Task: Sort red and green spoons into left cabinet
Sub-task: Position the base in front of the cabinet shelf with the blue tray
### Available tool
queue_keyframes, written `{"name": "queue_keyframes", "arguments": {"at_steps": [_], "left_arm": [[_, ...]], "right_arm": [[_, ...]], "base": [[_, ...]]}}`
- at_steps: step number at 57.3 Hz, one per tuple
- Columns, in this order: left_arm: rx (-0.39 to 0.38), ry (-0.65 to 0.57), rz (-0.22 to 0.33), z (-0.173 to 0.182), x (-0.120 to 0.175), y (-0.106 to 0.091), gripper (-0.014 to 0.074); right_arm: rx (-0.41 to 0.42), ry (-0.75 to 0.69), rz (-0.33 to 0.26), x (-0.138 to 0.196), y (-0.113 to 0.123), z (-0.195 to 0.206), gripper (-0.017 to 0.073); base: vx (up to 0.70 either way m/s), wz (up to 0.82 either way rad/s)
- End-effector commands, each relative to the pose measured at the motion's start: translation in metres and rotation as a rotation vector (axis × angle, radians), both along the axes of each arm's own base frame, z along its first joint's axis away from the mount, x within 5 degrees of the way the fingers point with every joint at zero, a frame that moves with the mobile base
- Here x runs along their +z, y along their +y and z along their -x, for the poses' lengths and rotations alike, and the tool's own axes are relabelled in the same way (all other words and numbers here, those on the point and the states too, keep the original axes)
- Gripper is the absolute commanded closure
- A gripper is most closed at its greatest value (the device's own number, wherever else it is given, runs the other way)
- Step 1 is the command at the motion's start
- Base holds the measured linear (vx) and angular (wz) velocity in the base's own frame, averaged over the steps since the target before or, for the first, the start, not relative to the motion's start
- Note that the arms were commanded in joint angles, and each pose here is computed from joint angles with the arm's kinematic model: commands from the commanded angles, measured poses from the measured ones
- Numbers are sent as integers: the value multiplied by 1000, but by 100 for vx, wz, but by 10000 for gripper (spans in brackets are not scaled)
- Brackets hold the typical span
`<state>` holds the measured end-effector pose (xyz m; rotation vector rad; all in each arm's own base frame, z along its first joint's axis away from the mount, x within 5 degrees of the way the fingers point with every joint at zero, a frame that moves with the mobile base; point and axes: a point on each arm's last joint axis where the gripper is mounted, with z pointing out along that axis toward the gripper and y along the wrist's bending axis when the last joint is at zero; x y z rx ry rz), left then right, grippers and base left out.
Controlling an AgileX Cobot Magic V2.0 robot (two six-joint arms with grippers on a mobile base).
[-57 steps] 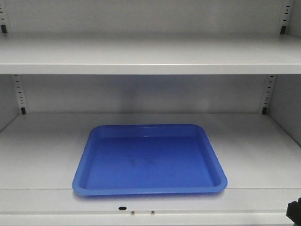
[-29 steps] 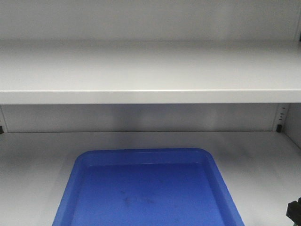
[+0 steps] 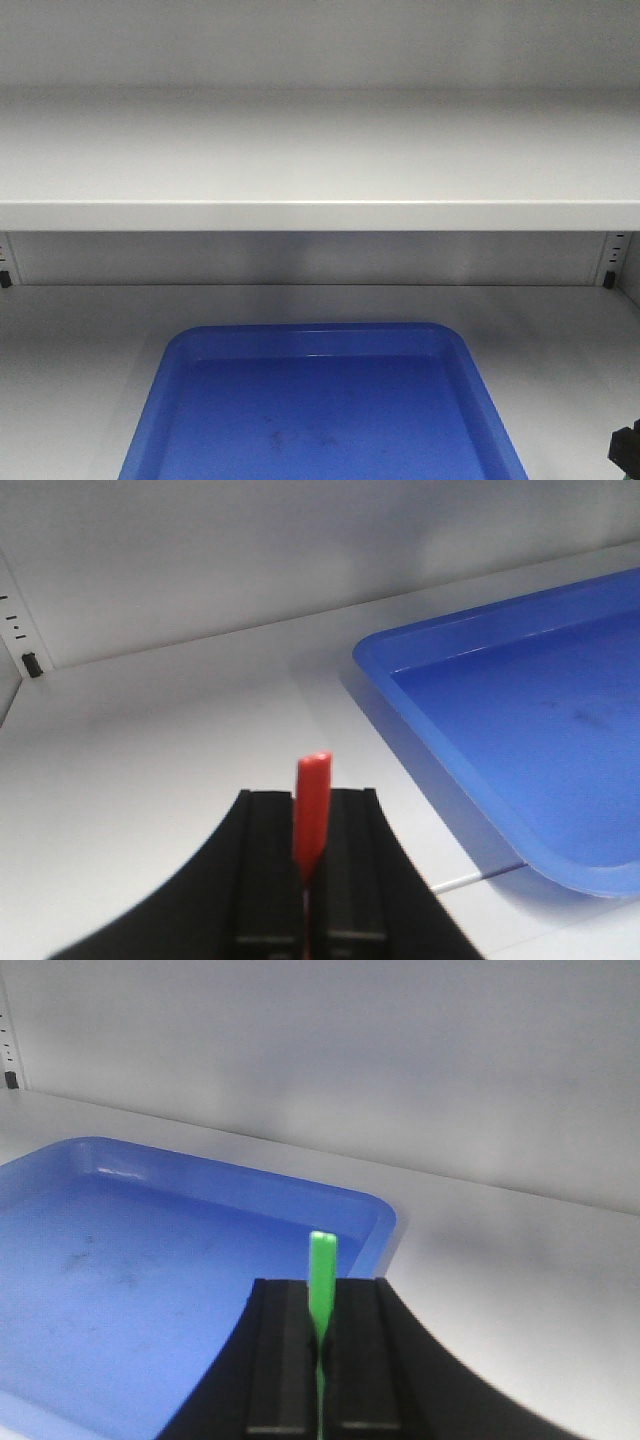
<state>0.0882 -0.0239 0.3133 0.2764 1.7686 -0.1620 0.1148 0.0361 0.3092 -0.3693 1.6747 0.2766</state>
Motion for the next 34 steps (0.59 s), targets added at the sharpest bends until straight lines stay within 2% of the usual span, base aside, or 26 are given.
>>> {"name": "queue_keyframes", "arguments": {"at_steps": [1, 19, 28, 34], "left_arm": [[19, -90, 40, -1, 15, 1, 594], [18, -89, 40, -1, 15, 1, 594], [49, -180, 54, -2, 23, 4, 594], [55, -197, 57, -3, 25, 4, 594]], "right_arm": [[-23, -33, -35, 11, -2, -1, 563], [-23, -33, -35, 11, -2, -1, 563], [-23, -33, -36, 11, -2, -1, 563], [-24, -33, -36, 11, -2, -1, 563]], "base": [[0, 1], [0, 0], [0, 0], [0, 0]]}}
